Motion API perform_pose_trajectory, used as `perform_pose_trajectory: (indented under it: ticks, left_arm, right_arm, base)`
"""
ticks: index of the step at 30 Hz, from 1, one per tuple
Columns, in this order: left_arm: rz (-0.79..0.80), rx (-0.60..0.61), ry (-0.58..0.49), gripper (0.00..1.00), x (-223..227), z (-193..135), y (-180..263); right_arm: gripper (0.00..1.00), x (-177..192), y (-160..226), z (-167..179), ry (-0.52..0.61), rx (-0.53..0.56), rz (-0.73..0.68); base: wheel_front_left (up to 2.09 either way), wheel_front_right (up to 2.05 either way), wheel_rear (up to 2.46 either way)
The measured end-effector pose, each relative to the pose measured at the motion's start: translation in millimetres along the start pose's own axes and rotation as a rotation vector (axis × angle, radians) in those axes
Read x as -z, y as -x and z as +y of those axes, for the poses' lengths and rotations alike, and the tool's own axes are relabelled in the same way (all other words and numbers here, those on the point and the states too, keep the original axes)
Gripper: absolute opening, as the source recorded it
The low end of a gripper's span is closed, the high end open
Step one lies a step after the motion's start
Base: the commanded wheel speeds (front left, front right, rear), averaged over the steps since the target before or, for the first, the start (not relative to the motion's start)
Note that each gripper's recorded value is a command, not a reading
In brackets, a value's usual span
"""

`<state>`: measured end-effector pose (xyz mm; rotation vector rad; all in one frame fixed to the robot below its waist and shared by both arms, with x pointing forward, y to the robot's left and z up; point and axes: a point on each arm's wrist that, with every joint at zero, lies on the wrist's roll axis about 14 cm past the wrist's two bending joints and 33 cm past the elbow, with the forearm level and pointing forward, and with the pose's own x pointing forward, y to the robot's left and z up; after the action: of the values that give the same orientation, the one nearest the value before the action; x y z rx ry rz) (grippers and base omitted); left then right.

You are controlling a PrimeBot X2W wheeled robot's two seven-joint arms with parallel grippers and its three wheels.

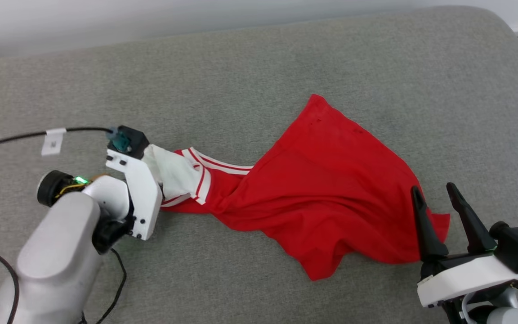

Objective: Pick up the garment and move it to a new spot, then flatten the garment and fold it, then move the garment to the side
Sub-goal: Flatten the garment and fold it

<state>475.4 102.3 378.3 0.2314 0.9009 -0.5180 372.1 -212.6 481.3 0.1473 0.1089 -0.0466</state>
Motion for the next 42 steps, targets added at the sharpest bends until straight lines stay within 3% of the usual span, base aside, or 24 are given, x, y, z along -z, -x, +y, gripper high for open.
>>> perform_pose_trajectory:
  ticks: [1,2,3,4,5,10,17,22,28,32,33,34,35,38,42]
  left_arm:
    - [0.017,0.009,0.009,1.0,0.3,-0.1,-2.4]
    - [0.027,0.023,0.025,0.91,0.9,-2.6,-4.8]
    - [0.032,0.026,0.022,0.46,1.7,-3.0,-6.4]
    - [0.031,0.028,0.019,0.19,0.7,-3.5,-7.3]
    - [0.017,0.033,0.024,0.0,-1.5,-4.6,-7.8]
    - [-0.104,0.01,0.038,0.0,-13.8,-4.5,1.9]
    - [-0.287,-0.1,0.091,0.0,-12.6,11.2,47.4]
    - [-0.287,-0.176,0.211,0.0,35.4,16.4,78.8]
    - [-0.139,-0.169,0.427,0.0,126.0,-15.6,93.2]
    - [-0.09,-0.131,0.528,0.0,156.7,-42.3,98.3]
    - [-0.084,-0.122,0.541,0.22,161.2,-48.2,99.2]
    - [-0.087,-0.121,0.548,0.22,163.5,-52.1,100.2]
    - [-0.098,-0.126,0.548,1.0,163.9,-53.8,101.2]
    - [-0.169,-0.144,0.532,1.0,152.4,-56.0,104.7]
    - [-0.317,-0.236,0.47,1.0,125.9,-35.3,121.0]
  right_arm:
    - [1.0,0.5,-0.5,-1.6,-0.001,0.005,0.001]
    - [1.0,0.8,-0.6,-3.2,-0.003,0.01,0.0]
    - [1.0,1.5,-0.6,-4.3,-0.008,0.014,-0.001]
    - [1.0,3.0,-0.1,-5.5,-0.008,0.017,0.004]
    - [1.0,3.9,0.1,-6.2,-0.009,0.02,0.006]
    - [1.0,2.2,-0.5,-7.1,-0.017,0.021,-0.001]
    - [1.0,-2.8,-1.8,4.5,-0.013,-0.018,-0.009]
    - [1.0,-8.0,-3.3,17.8,-0.009,-0.06,-0.015]
    - [1.0,-13.4,1.2,29.9,-0.009,-0.098,-0.018]
    - [1.0,-16.8,7.1,33.9,-0.007,-0.112,-0.02]
    - [1.0,-18.2,8.8,34.0,-0.005,-0.112,-0.023]
    - [1.0,-20.2,10.2,34.3,-0.003,-0.113,-0.027]
    - [1.0,-22.0,11.6,34.3,-0.001,-0.114,-0.03]
    - [1.0,-25.4,16.3,33.0,0.001,-0.111,-0.035]
    - [1.0,-28.9,24.8,30.2,0.005,-0.104,-0.04]
  base:
    - [0.0,0.0,0.0]
    - [0.0,0.0,0.0]
    - [0.0,0.0,0.0]
    - [0.0,0.0,0.0]
    - [0.0,0.0,0.0]
    - [0.0,0.0,0.0]
    - [0.0,0.0,0.0]
    - [0.0,0.0,0.0]
    - [0.0,0.0,0.0]
    - [0.0,0.0,0.0]
    - [0.0,0.0,0.0]
    - [0.0,0.0,0.0]
    - [0.0,0.0,0.0]
    - [0.0,0.0,0.0]
    - [0.0,0.0,0.0]
